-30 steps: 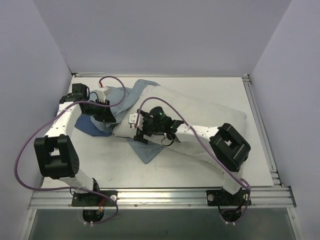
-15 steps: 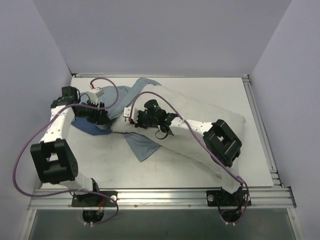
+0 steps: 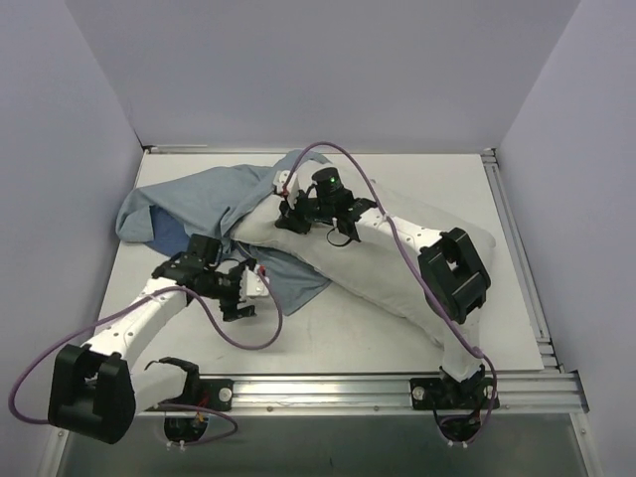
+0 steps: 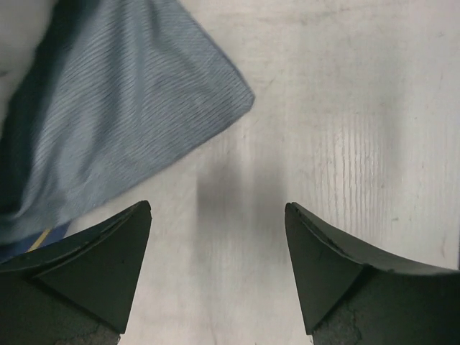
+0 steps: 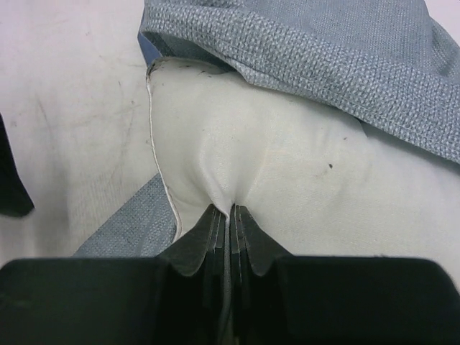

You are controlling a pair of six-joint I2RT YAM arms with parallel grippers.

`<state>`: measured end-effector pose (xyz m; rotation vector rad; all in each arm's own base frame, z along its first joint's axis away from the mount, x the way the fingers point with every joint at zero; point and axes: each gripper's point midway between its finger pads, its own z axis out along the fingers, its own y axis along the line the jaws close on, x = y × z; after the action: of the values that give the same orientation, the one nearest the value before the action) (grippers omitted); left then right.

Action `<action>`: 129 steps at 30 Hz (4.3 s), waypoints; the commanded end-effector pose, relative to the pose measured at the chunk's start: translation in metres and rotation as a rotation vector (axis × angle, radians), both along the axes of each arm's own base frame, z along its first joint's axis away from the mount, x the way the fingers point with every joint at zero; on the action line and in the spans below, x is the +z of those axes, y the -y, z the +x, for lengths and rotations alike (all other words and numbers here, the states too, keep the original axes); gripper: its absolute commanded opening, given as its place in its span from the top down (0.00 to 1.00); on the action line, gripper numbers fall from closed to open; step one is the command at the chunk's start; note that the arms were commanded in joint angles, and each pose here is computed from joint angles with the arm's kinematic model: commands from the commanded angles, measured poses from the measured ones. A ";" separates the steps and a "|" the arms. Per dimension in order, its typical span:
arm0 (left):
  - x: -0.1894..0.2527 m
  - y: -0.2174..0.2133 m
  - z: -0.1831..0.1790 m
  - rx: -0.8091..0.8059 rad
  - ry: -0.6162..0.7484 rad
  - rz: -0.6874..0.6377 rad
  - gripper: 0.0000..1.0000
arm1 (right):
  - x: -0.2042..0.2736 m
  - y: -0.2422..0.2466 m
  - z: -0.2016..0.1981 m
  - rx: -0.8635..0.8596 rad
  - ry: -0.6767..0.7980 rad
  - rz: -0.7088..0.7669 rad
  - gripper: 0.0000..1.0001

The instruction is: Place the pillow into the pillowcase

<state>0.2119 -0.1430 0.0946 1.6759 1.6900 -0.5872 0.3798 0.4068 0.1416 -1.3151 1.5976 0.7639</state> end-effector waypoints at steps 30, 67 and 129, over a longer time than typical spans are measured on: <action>0.044 0.100 -0.125 -0.665 -0.123 -0.158 1.00 | 0.045 0.007 0.067 -0.157 -0.091 0.109 1.00; 0.052 -0.017 0.173 0.894 -0.138 -0.184 0.58 | -0.020 0.049 -0.019 -0.117 -0.269 0.017 1.00; 0.127 0.152 0.335 0.824 -0.122 -0.309 0.20 | 0.023 0.212 0.098 -0.577 -0.835 0.114 0.05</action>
<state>0.5422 -0.2916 0.1956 0.6831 2.0787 -0.5219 0.5109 0.1551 0.1242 -0.2477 2.4485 0.8969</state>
